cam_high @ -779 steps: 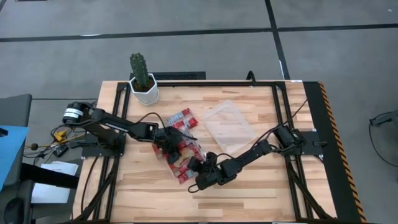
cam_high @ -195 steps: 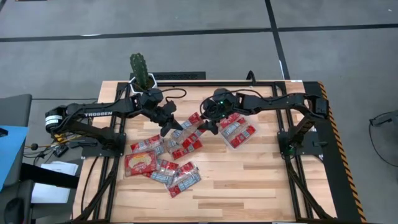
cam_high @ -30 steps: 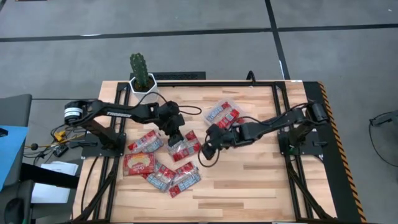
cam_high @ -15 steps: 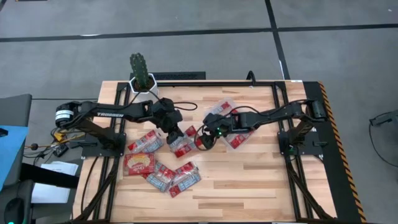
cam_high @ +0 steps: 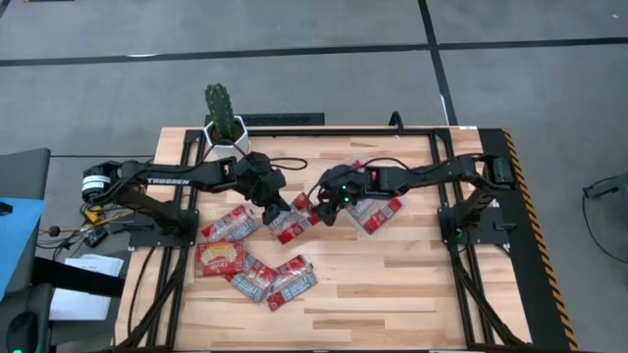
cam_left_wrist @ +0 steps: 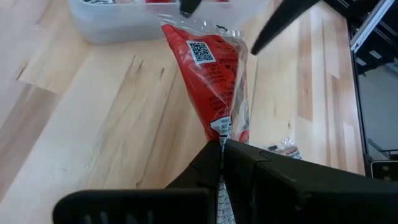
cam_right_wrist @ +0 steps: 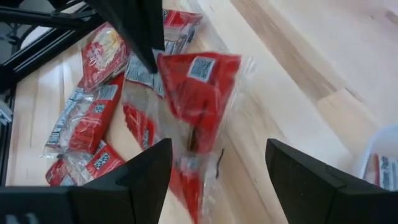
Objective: Sort popcorn bags into baskets
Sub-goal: Put the red popcorn bag into the transparent bin
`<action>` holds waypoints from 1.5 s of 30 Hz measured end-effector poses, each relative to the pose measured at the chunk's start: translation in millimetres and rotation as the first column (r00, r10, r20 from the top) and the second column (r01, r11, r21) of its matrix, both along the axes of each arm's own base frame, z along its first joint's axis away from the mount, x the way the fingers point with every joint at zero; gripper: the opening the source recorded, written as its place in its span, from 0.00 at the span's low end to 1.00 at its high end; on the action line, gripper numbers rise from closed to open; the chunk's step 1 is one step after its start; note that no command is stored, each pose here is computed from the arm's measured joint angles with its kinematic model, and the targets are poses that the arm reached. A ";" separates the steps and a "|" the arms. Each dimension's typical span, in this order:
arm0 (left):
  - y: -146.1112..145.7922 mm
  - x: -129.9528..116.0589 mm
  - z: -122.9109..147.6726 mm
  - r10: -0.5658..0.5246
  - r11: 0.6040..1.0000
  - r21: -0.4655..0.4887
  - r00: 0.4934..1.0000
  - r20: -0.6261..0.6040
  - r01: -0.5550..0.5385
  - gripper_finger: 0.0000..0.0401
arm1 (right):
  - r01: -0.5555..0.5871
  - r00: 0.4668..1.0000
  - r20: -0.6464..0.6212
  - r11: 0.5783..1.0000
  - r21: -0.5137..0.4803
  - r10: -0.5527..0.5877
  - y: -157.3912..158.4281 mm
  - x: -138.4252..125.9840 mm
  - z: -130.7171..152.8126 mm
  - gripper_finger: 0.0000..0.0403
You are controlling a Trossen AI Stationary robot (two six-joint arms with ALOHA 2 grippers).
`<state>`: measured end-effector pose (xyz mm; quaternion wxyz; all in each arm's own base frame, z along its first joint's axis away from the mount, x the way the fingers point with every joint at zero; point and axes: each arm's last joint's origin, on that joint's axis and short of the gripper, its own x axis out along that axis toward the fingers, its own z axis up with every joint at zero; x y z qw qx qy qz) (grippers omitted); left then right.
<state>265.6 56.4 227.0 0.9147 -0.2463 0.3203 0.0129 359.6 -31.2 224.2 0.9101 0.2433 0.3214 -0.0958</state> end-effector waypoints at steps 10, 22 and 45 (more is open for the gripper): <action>0.5 2.4 3.2 0.012 1.000 -0.006 0.999 0.036 -0.012 0.00 | -0.074 0.996 0.053 0.997 0.008 0.073 -14.2 0.9 3.6 0.70; 1.6 6.3 9.1 0.017 1.000 0.001 0.994 0.108 -0.017 0.00 | -0.166 0.984 0.065 0.986 0.009 0.165 -14.8 0.5 3.9 0.57; 1.9 9.0 14.0 0.000 1.000 0.002 0.987 0.163 0.000 0.26 | -0.169 0.985 0.048 0.985 0.042 0.167 -39.7 -39.4 40.9 0.01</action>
